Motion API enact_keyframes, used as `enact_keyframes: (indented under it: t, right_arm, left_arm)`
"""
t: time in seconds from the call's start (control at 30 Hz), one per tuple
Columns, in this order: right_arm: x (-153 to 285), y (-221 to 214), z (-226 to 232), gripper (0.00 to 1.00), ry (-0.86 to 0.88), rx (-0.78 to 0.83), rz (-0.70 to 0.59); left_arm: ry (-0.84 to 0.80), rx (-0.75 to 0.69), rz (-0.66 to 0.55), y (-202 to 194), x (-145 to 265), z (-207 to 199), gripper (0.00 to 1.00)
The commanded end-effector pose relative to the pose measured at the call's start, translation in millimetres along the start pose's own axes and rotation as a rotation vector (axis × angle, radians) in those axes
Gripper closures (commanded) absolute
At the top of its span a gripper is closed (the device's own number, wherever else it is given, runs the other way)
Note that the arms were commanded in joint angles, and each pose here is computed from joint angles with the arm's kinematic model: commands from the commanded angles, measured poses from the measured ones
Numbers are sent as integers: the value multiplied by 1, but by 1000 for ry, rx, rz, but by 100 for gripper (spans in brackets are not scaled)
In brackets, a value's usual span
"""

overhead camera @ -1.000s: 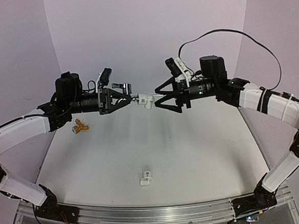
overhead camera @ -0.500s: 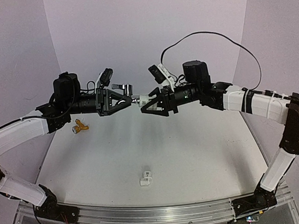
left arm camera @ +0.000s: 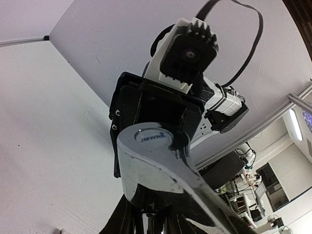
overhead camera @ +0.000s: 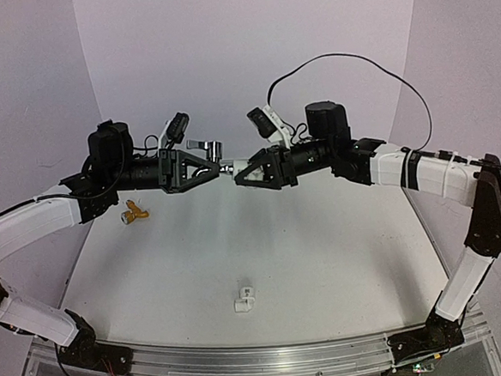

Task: Install the water faucets

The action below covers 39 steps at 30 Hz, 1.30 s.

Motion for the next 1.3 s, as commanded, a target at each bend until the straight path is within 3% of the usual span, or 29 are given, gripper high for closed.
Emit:
enact_keyframes:
  t: [0.0,0.1,0.4,0.67,0.83,0.97,1.07,1.2,1.27]
  right_arm:
    - [-4,25,5,98,60,-42,-58]
    - [-5,23,9,100,110,-122,-63]
    - [-4,29,13,100,132,-348,-58]
    - [-8,36,11,100,174,-486,-46]
    - [-10,54,8,100,203,-508,-57]
    - [-14,58,3,100,216,-530,-54]
    - [-17,56,-3,100,200,-543,-58]
    - [-16,58,-6,99,169,-528,-76]
    - [-12,61,-8,80,144,-519,-90]
  left_arm:
    - [-95,-228,16,1,0,-27,100]
    - [-122,-398,34,-3,-1,-34,100]
    - [-237,-1194,36,-22,8,-57,100]
    - [-301,-1687,101,-12,-4,-72,100]
    - [-289,-2191,146,-20,-7,-57,100]
    - [-201,-2473,243,-17,-7,-30,100]
    - [-113,-2596,335,-13,-3,-10,100]
    - [-65,-2647,380,-7,3,1,100]
    - [-34,-2577,366,-3,6,-2,100]
Point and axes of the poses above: each gripper's point midway between its finger pads, its own x axis back along the fingers, its own z axis along the line the jaws close on, y = z × x, the point moved 1 cm from there along x, back along the fingers, and after that the axes turned 15 degrees about x, right-handed, at the moved point
